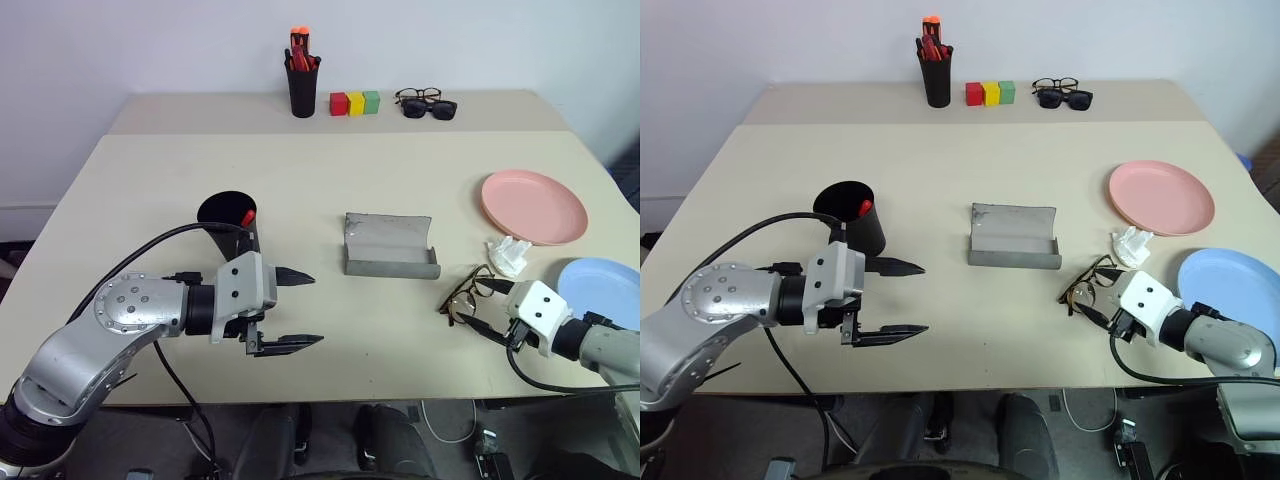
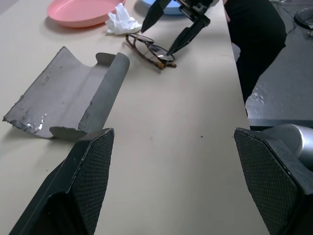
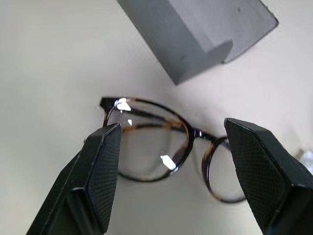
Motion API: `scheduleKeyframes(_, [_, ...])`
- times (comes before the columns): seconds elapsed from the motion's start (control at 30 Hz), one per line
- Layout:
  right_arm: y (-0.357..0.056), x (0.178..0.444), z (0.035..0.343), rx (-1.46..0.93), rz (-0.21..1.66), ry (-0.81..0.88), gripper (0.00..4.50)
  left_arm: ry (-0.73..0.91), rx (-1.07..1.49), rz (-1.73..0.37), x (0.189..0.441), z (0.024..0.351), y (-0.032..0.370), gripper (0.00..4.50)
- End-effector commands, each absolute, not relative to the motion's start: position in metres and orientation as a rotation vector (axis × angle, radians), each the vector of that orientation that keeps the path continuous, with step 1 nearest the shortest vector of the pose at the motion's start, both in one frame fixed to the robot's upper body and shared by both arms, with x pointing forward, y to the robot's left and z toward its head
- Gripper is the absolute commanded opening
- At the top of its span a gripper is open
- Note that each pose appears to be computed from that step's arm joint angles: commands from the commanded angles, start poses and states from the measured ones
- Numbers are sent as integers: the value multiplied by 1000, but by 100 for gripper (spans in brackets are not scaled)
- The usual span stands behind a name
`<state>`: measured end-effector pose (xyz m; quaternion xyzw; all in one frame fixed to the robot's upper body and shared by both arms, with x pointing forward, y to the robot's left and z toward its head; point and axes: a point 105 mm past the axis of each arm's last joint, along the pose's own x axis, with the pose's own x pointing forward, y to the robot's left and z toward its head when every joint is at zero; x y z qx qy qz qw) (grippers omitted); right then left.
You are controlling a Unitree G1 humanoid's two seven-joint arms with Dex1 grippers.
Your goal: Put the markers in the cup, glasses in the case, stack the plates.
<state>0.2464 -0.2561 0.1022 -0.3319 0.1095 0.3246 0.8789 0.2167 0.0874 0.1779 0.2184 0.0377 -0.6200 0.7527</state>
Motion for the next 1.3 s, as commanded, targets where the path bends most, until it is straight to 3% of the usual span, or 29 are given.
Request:
scheduleKeyframes(0.03, [-259,245,113,-758,657,195,340,57,493,-1386,213,184,85,400])
scheduleKeyframes(0.47, [-281,242,78,-856,583,273,340,64,501,-1413,208,187,86,400])
scheduleKeyframes(0.67, [-251,258,83,-788,608,172,340,65,495,-1405,203,189,85,400])
scheduleKeyframes(0.97, [-196,296,116,-691,649,-41,340,68,481,-1392,211,187,84,400])
scheduleKeyframes(1.13, [-210,299,127,-715,616,-42,340,69,476,-1390,211,186,84,400])
scheduleKeyframes(1.3, [-248,288,129,-661,610,59,340,68,472,-1388,211,184,85,400])
